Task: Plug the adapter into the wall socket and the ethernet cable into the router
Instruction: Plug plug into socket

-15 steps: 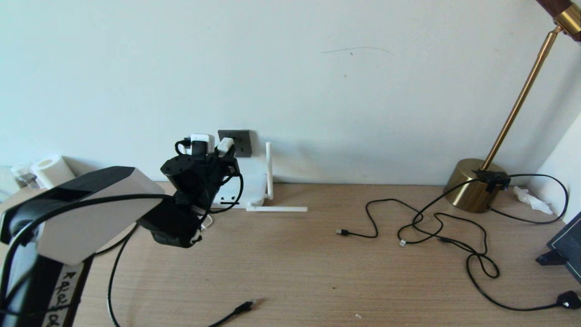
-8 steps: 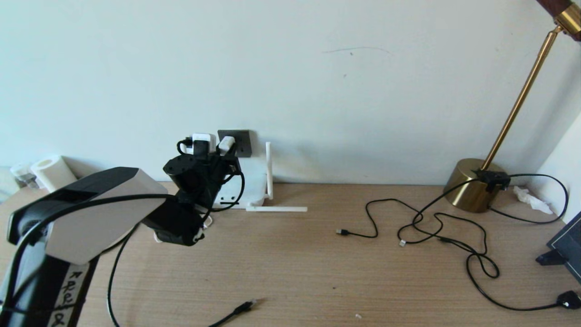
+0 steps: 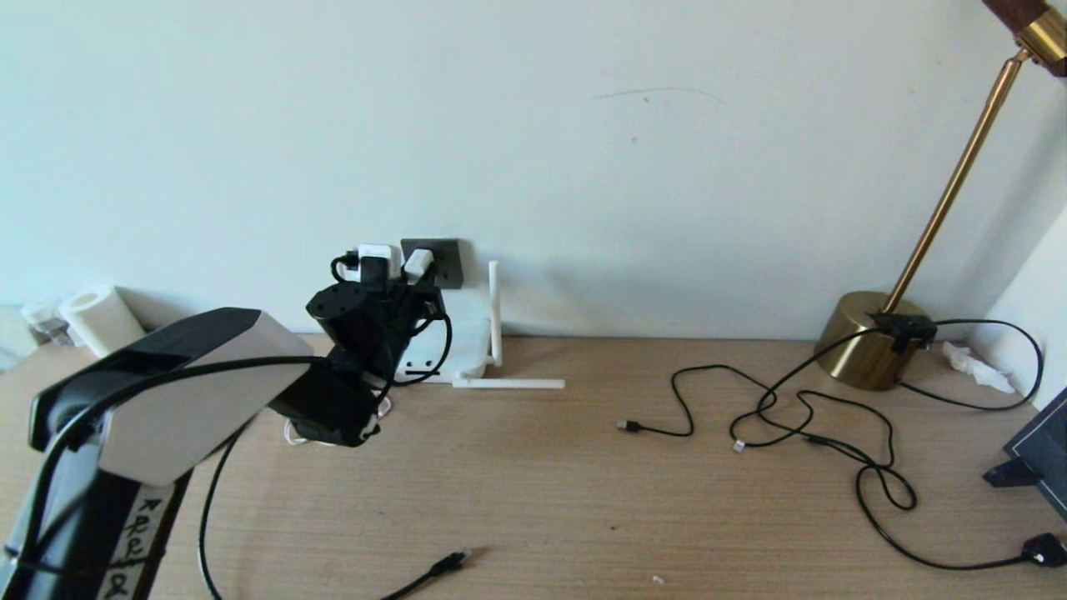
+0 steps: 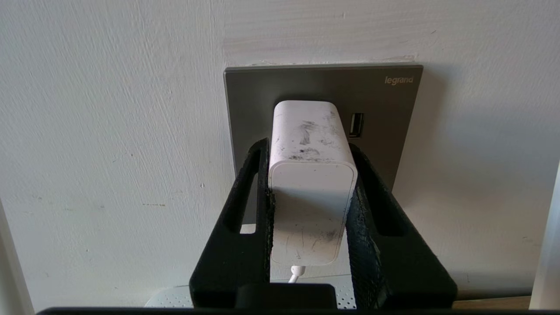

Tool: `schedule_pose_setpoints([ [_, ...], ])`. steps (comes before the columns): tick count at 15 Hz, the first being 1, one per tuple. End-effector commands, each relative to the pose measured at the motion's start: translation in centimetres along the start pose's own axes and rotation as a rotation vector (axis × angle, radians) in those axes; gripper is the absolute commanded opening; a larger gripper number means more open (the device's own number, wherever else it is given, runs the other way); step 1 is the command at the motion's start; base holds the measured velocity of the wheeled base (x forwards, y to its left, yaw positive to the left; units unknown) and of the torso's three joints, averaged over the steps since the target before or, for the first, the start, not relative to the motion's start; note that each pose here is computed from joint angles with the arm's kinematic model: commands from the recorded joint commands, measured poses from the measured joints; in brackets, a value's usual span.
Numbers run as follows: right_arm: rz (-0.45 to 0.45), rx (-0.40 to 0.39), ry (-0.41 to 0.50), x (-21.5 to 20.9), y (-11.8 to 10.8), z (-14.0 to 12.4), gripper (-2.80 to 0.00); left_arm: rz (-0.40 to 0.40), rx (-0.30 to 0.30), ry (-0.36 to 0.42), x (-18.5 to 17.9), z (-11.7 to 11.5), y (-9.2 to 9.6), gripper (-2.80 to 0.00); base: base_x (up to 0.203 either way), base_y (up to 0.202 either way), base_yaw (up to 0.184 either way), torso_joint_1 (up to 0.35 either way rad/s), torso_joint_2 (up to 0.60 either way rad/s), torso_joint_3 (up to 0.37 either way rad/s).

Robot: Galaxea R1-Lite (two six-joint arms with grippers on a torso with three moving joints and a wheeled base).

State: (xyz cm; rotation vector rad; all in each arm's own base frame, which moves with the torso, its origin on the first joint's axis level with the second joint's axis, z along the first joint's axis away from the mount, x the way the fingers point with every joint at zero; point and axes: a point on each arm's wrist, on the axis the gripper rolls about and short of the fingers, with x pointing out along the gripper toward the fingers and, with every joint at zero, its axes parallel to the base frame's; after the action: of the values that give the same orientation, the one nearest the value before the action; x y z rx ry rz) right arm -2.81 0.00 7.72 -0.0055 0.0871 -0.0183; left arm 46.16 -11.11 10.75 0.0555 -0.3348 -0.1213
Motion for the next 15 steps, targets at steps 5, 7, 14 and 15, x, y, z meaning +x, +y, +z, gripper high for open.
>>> schedule_pose_setpoints([
  [5, 0.0, -0.001, 0.002, 0.01, 0.0, -0.01, -2.8, 0.002, -0.001, -0.012, 0.37, 0.1, -0.03, -2.8, 0.0, 0.0, 0.0, 0.0, 0.0, 0.0],
  [7, -0.001, -0.001, 0.002, 0.01, 0.0, -0.01, -2.8, 0.003, -0.001, -0.02, 0.52, 0.18, -0.03, -2.8, 0.0, 0.0, 0.0, 0.0, 0.0, 0.0],
  [14, -0.001, -0.001, 0.002, 0.01, 0.0, -0.01, -2.8, 0.015, -0.002, -0.034, 1.12, -0.05, -0.16, -2.8, 0.0, 0.0, 0.0, 0.0, 0.0, 0.0],
  [15, 0.0, -0.001, 0.002, 0.01, 0.0, -0.01, -2.8, 0.014, 0.0, -0.026, 1.11, -0.24, -0.19, -2.8, 0.0, 0.0, 0.0, 0.0, 0.0, 0.0],
])
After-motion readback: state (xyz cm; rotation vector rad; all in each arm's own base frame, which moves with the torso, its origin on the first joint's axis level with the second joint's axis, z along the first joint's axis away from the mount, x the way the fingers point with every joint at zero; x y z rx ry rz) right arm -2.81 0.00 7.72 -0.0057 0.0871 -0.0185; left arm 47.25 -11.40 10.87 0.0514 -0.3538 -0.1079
